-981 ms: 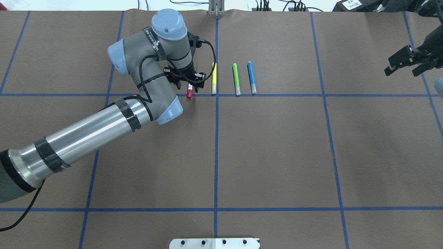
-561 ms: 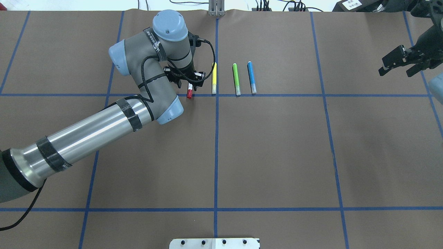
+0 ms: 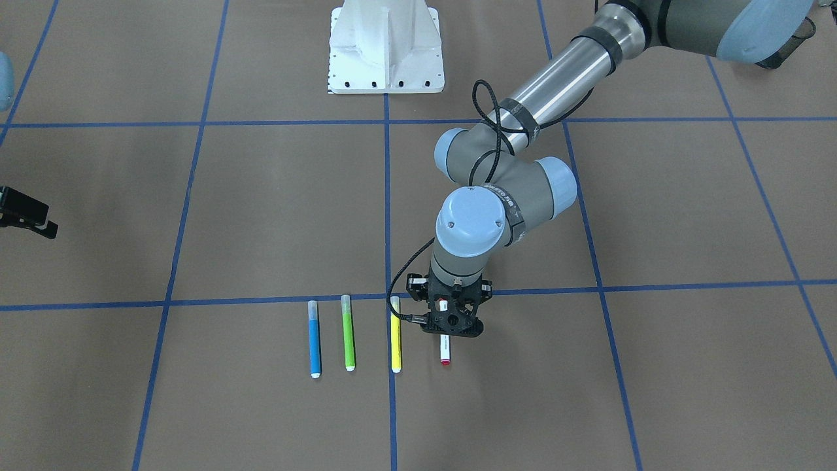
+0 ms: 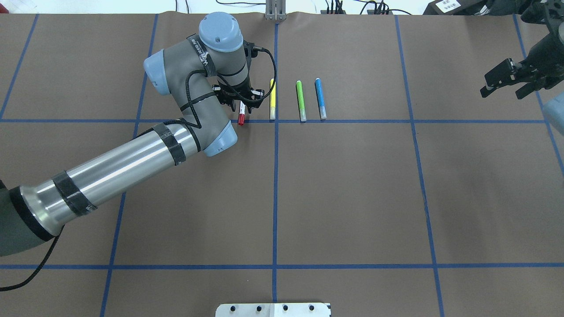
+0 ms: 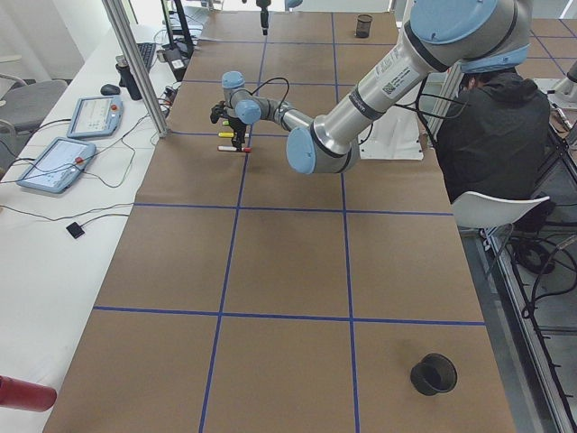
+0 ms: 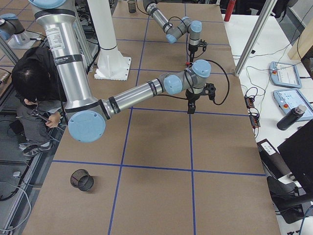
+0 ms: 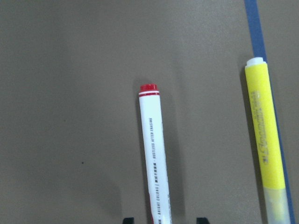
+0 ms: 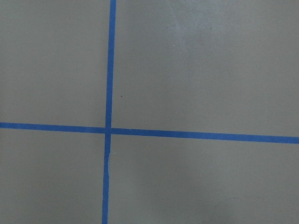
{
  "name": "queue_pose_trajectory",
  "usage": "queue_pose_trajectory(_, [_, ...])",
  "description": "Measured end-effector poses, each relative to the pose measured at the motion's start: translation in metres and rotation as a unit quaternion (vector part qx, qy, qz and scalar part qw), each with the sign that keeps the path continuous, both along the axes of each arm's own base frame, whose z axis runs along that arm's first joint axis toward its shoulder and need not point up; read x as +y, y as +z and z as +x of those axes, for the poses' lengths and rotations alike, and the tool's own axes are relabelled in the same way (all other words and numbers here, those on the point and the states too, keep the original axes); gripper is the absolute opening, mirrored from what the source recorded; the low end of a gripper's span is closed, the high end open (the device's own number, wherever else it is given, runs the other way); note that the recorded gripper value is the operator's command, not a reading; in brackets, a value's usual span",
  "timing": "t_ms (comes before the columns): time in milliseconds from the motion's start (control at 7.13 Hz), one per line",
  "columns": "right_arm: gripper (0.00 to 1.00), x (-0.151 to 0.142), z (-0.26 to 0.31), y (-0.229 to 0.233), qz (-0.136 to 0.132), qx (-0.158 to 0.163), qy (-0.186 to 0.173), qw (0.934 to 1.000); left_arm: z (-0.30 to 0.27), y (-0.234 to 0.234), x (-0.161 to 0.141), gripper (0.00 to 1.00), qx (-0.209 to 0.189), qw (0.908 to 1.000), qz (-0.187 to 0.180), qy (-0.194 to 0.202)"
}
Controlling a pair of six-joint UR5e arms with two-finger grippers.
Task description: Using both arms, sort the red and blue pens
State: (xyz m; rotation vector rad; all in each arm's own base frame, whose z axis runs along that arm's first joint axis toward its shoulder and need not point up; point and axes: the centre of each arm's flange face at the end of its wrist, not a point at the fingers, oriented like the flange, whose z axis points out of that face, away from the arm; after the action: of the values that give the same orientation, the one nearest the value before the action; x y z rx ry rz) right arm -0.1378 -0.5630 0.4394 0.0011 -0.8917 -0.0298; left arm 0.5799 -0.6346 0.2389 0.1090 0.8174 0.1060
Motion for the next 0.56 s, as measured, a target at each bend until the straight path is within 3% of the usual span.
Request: queue_pose_trajectory(561, [1.0, 0.0002, 0.0, 0.0022, -0.002, 0.001, 0.0, 1.0, 0.004, 0.0026, 0.0022, 0.5, -0.002, 1.0, -0.002, 0.002])
